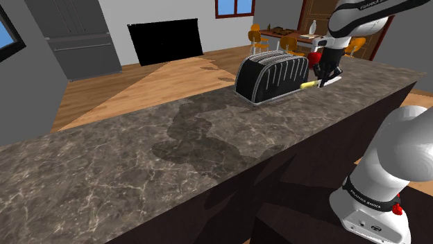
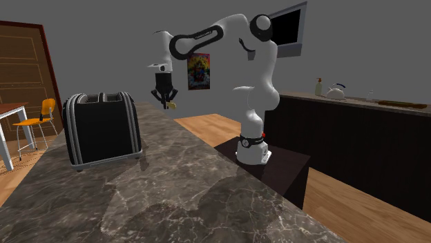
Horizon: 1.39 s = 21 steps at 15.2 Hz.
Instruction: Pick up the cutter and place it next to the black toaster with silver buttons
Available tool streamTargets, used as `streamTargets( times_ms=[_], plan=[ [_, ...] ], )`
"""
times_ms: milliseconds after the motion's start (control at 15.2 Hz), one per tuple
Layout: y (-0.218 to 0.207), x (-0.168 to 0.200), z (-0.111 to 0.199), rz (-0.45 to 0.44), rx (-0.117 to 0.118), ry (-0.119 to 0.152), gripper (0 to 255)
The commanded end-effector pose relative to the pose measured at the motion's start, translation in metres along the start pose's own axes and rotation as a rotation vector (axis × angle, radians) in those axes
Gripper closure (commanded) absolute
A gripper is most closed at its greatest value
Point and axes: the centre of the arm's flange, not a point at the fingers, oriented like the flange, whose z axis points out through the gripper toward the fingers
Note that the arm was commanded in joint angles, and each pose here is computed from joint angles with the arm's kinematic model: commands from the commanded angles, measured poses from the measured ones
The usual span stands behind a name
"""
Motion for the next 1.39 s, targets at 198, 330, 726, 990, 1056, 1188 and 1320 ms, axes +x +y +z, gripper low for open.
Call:
streamTargets(
  times_ms=[198,330,726,990,1056,1188,1320],
  plan=[
    [0.000,0.000,0.028,0.000,-0.001,0.000,255],
    [0.000,0.000,0.038,0.000,-0.001,0.000,255],
    [0.000,-0.001,0.070,0.000,-0.001,0.000,255],
    [0.000,-0.002,0.091,0.000,-0.001,0.000,255],
    [0.000,-0.002,0.096,0.000,-0.001,0.000,255],
    [0.000,-0.002,0.107,0.000,-0.001,0.000,255],
    [0.000,-0.002,0.113,0.000,-0.001,0.000,255]
  ],
)
